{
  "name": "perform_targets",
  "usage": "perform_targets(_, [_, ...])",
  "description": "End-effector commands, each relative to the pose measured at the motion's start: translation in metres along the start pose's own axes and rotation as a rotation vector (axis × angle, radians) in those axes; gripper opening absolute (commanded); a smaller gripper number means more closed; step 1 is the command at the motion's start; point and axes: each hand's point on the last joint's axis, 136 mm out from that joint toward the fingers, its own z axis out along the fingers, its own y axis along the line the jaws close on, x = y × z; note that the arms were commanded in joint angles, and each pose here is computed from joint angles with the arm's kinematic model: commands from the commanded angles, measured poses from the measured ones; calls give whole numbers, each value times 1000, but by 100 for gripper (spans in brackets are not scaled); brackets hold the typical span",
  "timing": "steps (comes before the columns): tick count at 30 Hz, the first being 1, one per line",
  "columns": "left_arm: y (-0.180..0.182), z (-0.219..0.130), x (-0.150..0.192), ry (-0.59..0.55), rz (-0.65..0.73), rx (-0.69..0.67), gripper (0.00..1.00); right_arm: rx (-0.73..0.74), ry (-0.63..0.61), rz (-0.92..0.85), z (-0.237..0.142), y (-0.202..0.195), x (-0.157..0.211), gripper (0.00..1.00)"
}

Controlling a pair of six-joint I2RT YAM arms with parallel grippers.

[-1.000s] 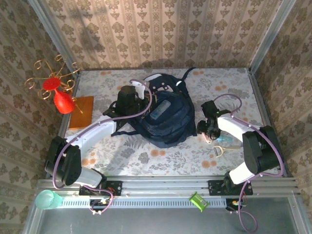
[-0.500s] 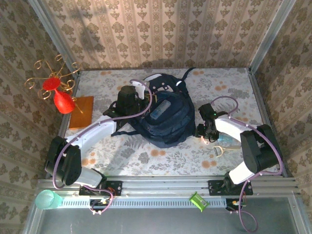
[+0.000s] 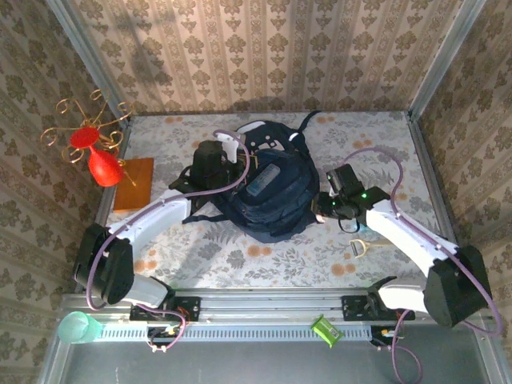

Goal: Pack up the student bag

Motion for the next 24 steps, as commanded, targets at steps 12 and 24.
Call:
perform_targets(12, [-20, -13, -39, -112, -14, 37, 0, -476, -336, 329, 31, 159, -100, 40])
perform_targets(24, [-22, -14, -45, -124, -23, 34, 0, -433, -416, 410, 71, 164, -116, 59])
